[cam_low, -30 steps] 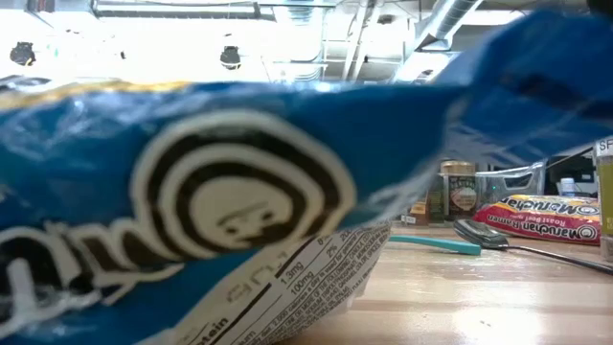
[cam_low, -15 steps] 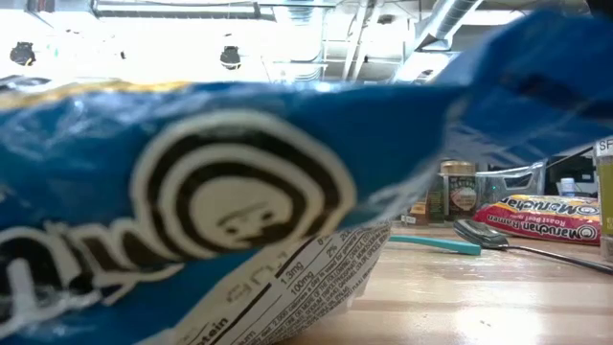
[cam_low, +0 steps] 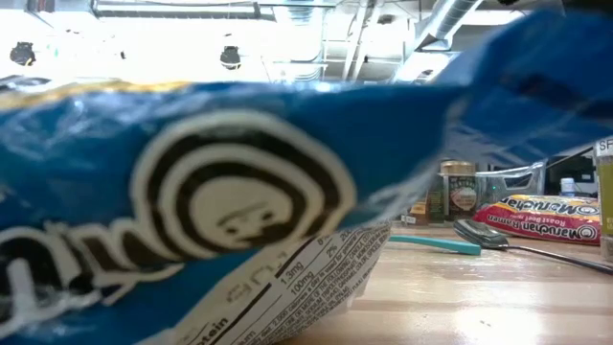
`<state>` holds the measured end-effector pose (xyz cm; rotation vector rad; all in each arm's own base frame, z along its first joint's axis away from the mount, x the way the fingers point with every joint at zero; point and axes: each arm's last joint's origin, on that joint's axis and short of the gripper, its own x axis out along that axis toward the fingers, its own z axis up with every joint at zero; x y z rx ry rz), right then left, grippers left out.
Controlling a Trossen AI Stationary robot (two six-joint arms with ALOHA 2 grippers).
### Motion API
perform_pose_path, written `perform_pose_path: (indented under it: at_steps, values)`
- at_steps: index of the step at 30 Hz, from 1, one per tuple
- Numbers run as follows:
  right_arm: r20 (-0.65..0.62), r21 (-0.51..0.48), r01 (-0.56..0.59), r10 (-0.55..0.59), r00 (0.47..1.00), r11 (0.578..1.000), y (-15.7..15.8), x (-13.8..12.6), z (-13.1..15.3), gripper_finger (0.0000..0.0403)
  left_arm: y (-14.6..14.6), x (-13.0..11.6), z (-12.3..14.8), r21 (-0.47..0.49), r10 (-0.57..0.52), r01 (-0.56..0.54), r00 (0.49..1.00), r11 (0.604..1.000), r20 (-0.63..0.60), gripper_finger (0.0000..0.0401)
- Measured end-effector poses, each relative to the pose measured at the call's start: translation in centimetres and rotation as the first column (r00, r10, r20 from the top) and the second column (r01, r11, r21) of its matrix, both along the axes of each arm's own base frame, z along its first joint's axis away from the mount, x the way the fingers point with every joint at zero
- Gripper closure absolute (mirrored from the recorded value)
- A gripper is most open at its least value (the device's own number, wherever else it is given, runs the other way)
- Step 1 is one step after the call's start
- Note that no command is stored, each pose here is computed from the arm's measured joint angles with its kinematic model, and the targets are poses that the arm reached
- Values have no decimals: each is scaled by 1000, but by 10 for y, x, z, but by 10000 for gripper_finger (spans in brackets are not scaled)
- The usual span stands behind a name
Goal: Pick & Place Food Item
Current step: Put the black spice bottle into the right transparent bin
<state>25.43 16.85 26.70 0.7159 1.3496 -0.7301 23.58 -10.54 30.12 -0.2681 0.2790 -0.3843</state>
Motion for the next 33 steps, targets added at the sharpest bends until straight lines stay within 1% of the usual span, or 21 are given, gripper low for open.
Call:
perform_pose_path:
  at_steps: [8,12,20,23,28,33]
  values:
    - [-7,3,12,-12,1000,1000,2,-2,-3,85,0,0,0,0,0,0,1000,1000,0,401]
    - [-43,-22,13,-13,999,1000,0,-5,-3,85,0,0,0,0,0,0,1000,1000,0,401]
    - [-42,-24,10,-11,999,1000,1,-6,-4,85,0,0,0,0,0,0,1000,1000,0,401]
    - [-38,-24,18,-19,999,1000,2,-8,-10,85,0,0,0,0,0,0,1000,1000,0,401]
    - [-1,2,11,-11,1000,1000,8,-7,-23,85,0,0,0,0,0,0,1000,1000,0,401]
    - [-9,-4,30,-30,1000,1000,7,-10,-34,85,0,0,0,0,0,0,1000,1000,0,401]
